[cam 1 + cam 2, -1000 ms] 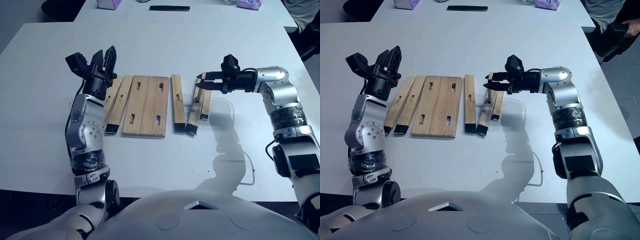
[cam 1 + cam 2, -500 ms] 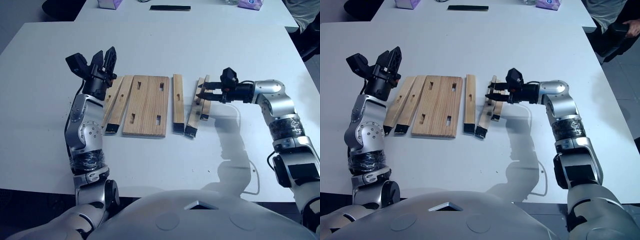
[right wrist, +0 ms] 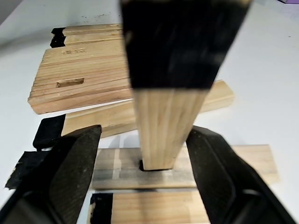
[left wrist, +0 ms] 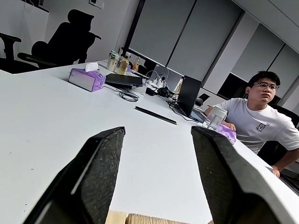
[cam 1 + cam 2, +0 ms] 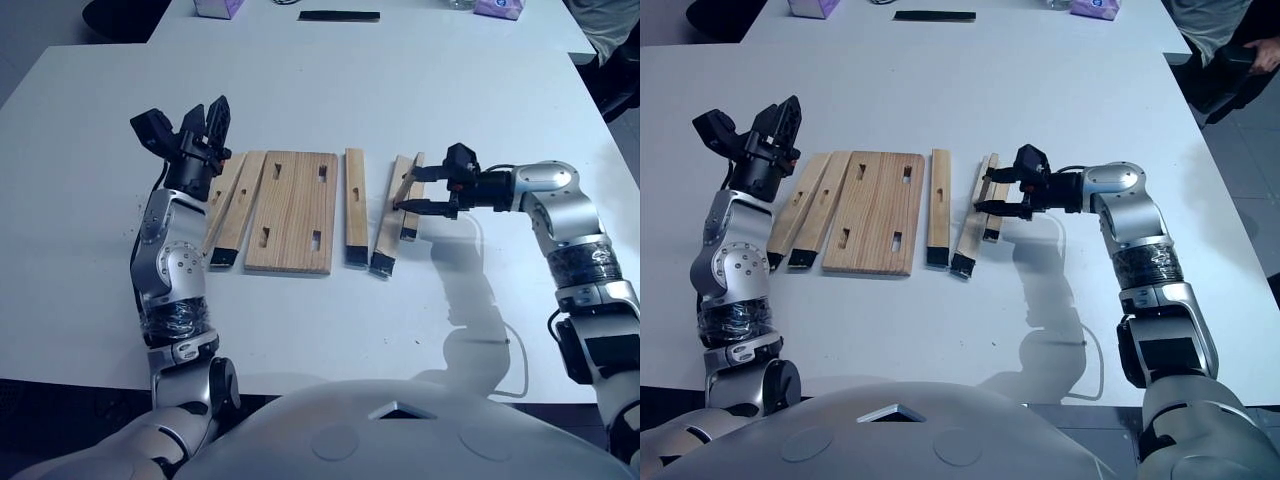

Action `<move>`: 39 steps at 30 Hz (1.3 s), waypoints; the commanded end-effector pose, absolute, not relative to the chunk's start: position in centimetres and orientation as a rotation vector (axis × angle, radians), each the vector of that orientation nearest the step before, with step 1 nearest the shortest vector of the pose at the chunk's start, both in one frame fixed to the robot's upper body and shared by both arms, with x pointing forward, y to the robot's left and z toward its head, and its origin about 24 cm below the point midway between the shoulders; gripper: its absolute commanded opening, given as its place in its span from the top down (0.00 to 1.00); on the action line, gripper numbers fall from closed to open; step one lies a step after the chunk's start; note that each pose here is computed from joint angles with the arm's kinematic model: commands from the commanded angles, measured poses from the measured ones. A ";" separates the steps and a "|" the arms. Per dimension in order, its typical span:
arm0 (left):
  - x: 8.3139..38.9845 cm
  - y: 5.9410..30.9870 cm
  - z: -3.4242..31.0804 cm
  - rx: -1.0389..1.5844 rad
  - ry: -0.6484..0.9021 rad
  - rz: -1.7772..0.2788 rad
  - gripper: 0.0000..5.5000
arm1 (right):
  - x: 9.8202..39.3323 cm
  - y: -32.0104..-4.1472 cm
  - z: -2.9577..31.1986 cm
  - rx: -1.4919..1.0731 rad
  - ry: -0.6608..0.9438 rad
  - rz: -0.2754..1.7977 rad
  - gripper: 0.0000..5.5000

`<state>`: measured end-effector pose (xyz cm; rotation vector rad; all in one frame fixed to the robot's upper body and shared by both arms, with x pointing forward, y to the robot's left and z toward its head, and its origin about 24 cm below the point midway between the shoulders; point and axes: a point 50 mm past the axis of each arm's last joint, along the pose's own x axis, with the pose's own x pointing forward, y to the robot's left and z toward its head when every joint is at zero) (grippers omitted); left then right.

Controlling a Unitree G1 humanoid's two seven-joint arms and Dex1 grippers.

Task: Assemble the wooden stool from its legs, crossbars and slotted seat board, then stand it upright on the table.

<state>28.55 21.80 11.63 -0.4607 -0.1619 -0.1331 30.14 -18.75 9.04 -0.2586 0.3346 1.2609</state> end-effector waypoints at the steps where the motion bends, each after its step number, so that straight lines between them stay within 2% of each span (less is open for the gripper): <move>1: 28.9 21.6 11.8 -0.475 -0.179 -0.133 0.52 | 29.8 -19.8 10.2 -0.254 0.322 1.237 0.42; 9: 28.8 21.9 11.6 -0.499 -0.180 -0.091 0.52 | 29.6 -20.0 12.6 -0.229 0.248 1.254 0.42; 17: 29.0 22.6 11.1 -0.540 -0.110 -0.048 0.52 | 30.0 -19.6 17.0 -0.071 0.065 1.221 0.42; 22: 29.0 22.7 11.2 -0.523 -0.122 -0.029 0.52 | 30.4 -18.6 18.7 0.031 -0.036 1.183 0.42; 28: 28.7 22.8 11.2 -0.582 -0.134 -0.001 0.52 | 31.8 -16.2 18.6 0.087 -0.075 1.058 0.42; 39: 29.4 22.4 12.5 -0.562 -0.141 -0.047 0.52 | 31.8 -14.7 18.0 0.184 -0.082 0.877 0.42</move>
